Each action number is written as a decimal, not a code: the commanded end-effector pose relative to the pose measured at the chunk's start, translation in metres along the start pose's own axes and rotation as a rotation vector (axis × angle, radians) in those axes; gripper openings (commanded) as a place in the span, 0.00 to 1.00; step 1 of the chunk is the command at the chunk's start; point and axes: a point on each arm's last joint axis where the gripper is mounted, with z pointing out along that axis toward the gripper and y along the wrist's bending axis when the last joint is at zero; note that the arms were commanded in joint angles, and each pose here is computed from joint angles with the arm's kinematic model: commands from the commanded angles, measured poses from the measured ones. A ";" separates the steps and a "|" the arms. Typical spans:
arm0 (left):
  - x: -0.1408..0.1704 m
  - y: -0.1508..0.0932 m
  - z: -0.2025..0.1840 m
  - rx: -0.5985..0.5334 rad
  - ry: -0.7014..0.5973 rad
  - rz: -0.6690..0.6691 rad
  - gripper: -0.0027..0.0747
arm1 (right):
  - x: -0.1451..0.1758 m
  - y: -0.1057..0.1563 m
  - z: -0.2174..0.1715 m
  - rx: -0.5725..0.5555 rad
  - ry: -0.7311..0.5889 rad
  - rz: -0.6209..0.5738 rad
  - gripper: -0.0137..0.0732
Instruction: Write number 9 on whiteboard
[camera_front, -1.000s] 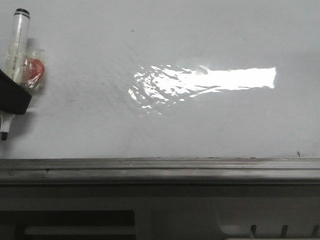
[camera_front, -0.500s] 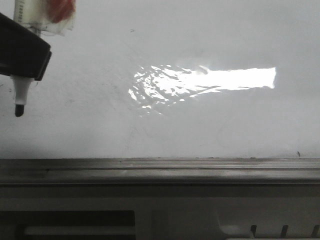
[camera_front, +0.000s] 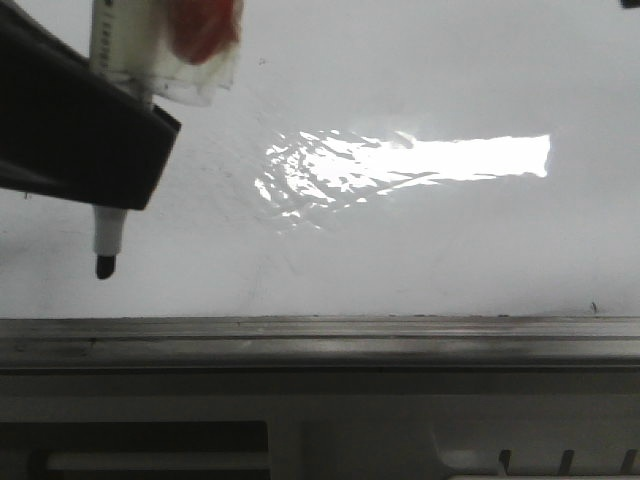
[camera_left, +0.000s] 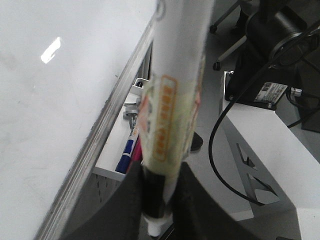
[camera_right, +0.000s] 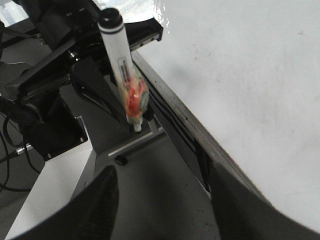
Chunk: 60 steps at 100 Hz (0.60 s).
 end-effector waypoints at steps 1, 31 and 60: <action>-0.014 -0.006 -0.001 -0.003 -0.064 0.016 0.01 | -0.023 0.000 0.005 -0.016 -0.083 -0.032 0.56; -0.015 -0.009 0.002 -0.002 -0.063 0.055 0.01 | -0.044 0.000 0.041 -0.041 -0.080 -0.095 0.57; -0.015 -0.009 0.002 0.000 -0.063 0.055 0.01 | -0.049 -0.003 0.072 -0.052 -0.039 -0.106 0.57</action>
